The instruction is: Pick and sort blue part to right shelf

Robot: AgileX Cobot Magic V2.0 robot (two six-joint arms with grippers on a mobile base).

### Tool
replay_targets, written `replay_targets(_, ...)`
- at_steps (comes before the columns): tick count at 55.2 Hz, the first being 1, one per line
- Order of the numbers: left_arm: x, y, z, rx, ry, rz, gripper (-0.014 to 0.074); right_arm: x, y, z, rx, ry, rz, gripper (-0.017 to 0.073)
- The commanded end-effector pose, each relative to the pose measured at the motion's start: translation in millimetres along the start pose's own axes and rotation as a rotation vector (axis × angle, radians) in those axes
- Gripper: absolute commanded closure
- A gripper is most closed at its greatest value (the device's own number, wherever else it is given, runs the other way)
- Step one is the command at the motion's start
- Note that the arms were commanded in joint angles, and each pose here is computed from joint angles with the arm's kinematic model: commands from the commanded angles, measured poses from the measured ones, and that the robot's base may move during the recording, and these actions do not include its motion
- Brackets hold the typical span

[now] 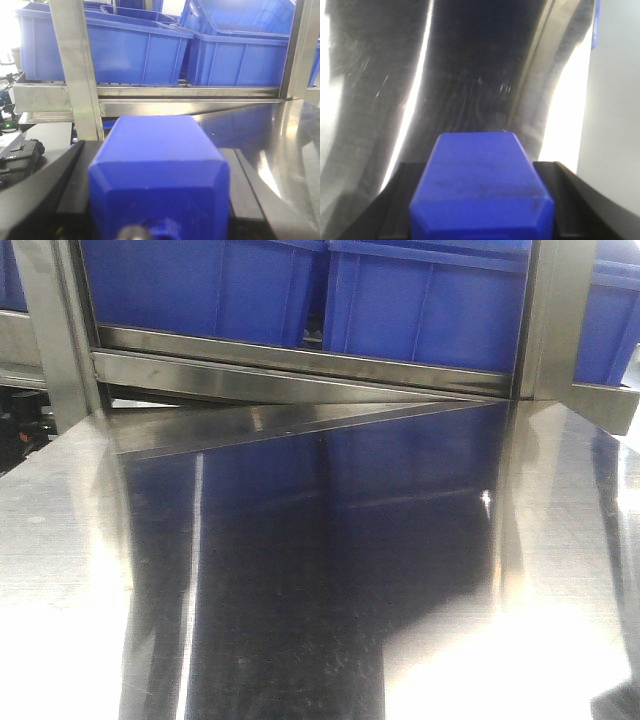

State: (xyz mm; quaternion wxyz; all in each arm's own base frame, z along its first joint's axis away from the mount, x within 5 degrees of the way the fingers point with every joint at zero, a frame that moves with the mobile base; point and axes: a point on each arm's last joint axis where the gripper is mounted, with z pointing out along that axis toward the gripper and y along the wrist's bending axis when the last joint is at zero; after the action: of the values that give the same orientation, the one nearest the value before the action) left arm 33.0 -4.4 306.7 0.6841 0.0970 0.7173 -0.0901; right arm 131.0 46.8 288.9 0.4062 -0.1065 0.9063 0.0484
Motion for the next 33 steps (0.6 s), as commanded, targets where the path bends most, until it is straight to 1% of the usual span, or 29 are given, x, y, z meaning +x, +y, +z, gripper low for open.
replay_targets(1, -18, -1.1, -3, 0.016, -0.119, 0.0, 0.0293, 7, -5.0, -20, -0.012, -0.17, -0.025, 0.0404)
replay_targets(9, -18, -1.1, -3, 0.016, -0.119, 0.0, 0.0293, 36, -13.2, -41, -0.015, -0.282, -0.014, 0.0404)
replay_targets(16, -18, -1.1, -3, 0.016, -0.119, 0.0, 0.0293, 50, -19.1, -64, -0.025, -0.426, 0.004, 0.0404)
replay_targets(21, -18, -1.1, -3, 0.016, -0.119, 0.0, 0.0293, 56, -21.9, -77, -0.032, -0.509, 0.005, 0.0404)
replay_targets(25, -18, -1.1, -3, 0.016, -0.119, 0.0, 0.0293, 60, -23.6, -86, -0.033, -0.573, -0.01, 0.0404)
replay_targets(33, -18, -1.1, -3, 0.016, -0.119, 0.0, 0.0293, 62, -25.0, -98, -0.028, -0.676, -0.06, 0.0404)
